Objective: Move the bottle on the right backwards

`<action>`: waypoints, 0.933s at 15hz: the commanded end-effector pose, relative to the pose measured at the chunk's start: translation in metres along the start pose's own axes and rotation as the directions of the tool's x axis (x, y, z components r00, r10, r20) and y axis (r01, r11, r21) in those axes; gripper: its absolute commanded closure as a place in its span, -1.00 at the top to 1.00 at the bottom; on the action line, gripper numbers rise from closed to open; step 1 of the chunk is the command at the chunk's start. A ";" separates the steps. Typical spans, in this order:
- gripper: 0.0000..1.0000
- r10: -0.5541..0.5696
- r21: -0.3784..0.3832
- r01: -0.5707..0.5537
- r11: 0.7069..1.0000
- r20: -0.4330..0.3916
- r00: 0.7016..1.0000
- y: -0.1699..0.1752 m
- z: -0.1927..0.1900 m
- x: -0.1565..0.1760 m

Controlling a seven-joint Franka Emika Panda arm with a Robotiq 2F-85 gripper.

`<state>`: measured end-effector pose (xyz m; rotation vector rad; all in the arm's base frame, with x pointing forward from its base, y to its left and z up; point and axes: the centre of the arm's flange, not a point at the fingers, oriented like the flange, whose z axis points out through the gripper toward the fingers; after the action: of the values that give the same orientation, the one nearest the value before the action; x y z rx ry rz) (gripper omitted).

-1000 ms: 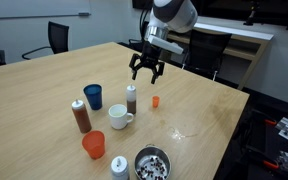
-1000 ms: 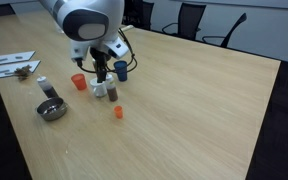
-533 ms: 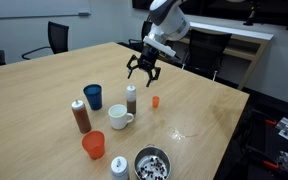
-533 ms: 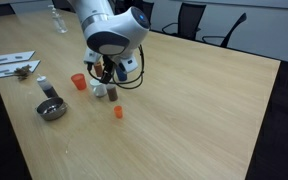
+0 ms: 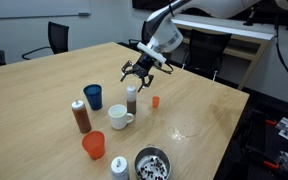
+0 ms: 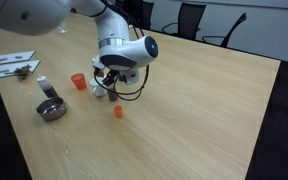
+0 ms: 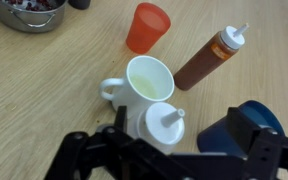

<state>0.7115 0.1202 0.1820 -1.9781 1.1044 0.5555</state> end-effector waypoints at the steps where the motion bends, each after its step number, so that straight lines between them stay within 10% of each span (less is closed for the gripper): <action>1: 1.00 0.039 0.035 -0.041 0.999 0.061 0.997 -0.009 0.008 0.016; 10: 1.00 0.086 0.004 -0.087 0.996 0.059 0.994 0.018 0.025 0.039; 14: 0.39 0.094 0.008 -0.095 0.995 0.067 0.993 0.022 0.027 0.044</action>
<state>0.7096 0.1148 0.1280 -1.9364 1.1631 0.6304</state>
